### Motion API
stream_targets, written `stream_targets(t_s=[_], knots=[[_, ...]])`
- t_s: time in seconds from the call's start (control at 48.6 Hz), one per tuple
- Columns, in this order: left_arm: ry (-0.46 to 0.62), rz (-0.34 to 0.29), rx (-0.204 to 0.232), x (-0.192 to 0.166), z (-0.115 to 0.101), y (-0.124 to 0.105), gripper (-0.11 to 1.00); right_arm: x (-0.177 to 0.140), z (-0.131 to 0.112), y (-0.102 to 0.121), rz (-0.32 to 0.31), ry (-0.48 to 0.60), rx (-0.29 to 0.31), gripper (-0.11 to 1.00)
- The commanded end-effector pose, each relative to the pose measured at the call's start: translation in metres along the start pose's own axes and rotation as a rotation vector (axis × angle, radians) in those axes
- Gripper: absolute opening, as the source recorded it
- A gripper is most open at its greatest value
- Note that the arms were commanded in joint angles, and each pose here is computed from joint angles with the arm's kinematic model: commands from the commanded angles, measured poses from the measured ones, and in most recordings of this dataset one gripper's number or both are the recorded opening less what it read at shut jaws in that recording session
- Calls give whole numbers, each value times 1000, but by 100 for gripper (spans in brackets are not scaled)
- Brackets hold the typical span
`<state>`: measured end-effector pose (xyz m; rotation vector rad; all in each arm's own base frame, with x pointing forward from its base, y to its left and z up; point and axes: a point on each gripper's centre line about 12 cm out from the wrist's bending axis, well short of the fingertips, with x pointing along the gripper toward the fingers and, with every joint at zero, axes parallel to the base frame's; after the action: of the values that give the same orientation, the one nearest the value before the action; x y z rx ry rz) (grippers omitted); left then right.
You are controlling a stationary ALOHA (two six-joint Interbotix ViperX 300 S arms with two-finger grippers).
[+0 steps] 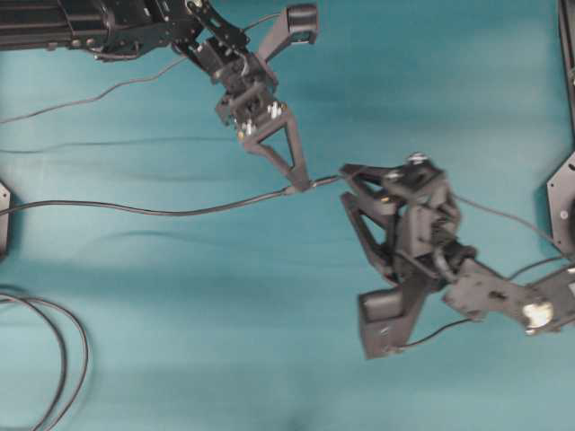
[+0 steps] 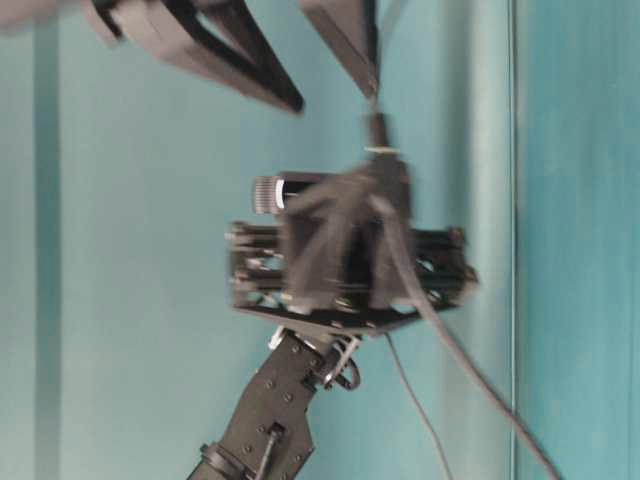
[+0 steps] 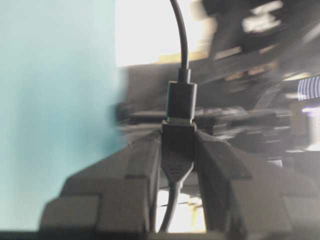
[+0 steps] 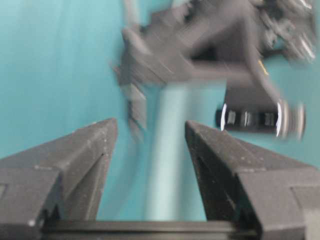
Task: Insert the USB using both arms.
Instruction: 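Open the right gripper and pull it away from the joined plug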
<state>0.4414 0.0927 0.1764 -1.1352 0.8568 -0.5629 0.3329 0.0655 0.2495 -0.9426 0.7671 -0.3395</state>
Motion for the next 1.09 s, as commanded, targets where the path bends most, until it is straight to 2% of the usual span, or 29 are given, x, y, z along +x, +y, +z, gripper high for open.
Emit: stream_targets(t_s=[0.0,0.124,0.206,0.35,0.494,0.597,0.7,0.906,1.071], knots=[[5,89,77,-1,-1,-13,7,-14,-2,-16,16,-14,116,63],[21,240,165,5,-3,-11,7,-22,-11,-24,36,-9,257,63],[25,315,212,12,-4,-9,7,-26,-17,-28,36,-11,338,63],[45,438,309,31,-8,-2,7,-29,-29,-30,24,4,439,63],[75,571,443,48,-14,5,7,-32,-38,-32,27,17,536,63],[59,643,519,57,-15,9,7,-34,-45,-32,34,32,597,63],[36,682,559,60,-13,12,7,-35,-51,-32,40,39,625,63],[42,725,617,66,-17,15,7,-36,-56,-32,32,47,623,63],[72,730,622,73,-21,21,7,-36,-56,-32,32,48,622,63]])
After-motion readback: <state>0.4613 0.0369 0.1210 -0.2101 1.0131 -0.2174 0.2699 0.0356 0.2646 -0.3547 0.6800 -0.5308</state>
